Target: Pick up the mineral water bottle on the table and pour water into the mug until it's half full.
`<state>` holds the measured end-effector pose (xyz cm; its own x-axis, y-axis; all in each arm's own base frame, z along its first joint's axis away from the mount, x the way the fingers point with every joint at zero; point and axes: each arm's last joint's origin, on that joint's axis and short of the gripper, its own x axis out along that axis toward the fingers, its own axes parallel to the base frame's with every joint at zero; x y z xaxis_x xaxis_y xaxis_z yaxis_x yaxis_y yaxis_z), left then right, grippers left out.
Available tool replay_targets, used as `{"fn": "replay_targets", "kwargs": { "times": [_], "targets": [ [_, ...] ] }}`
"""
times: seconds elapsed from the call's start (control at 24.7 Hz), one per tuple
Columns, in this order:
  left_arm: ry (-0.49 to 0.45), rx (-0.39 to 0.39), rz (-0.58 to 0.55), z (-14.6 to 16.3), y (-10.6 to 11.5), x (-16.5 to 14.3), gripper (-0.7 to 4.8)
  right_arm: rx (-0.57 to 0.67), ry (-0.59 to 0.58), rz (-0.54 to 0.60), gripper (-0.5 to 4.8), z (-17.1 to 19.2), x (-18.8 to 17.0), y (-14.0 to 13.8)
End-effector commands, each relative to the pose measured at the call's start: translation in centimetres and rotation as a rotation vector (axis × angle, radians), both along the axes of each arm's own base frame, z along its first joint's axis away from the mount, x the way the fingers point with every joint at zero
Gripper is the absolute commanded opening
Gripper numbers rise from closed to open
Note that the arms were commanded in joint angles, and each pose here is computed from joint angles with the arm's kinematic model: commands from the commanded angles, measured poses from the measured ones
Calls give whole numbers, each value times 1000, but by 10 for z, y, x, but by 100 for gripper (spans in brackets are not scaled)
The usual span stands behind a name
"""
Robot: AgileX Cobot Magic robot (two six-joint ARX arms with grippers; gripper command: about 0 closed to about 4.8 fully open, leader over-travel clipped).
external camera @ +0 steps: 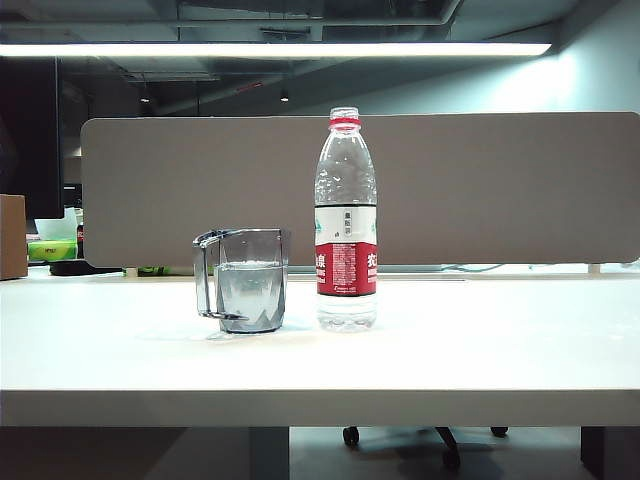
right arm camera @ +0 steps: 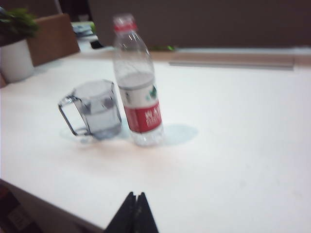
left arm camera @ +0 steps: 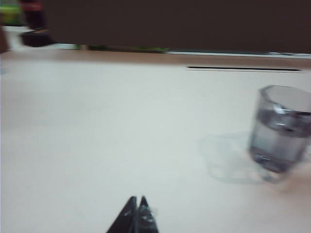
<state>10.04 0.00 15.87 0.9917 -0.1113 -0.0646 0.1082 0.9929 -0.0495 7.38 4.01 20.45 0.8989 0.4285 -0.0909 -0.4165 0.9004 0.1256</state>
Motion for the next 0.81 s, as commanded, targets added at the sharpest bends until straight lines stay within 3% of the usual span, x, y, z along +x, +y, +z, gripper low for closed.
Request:
{"fn": "replay_targets", "kwargs": {
  "times": [0.04,0.2,0.28,0.49,0.65,0.81],
  "targets": [
    [-18,18,72,3,2,0,-5,19,59,-33,-8,-5,-3,-3],
    [-12,-22,30,3,1,0,-5,0,90,-40,11,-14,-1,-2],
    [-9,-22,17,2,0,0,-5,-1,110,23,36,-19,-1,0],
    [-9,-22,18,2,0,0,-5,10,142,126,36,-22,-2,3],
    [-9,-22,18,2,0,0,-5,1,137,126,36,-22,-2,3],
    [-9,-22,18,2,0,0,-5,-184,32,13,36,-21,0,-2]
  ]
}}
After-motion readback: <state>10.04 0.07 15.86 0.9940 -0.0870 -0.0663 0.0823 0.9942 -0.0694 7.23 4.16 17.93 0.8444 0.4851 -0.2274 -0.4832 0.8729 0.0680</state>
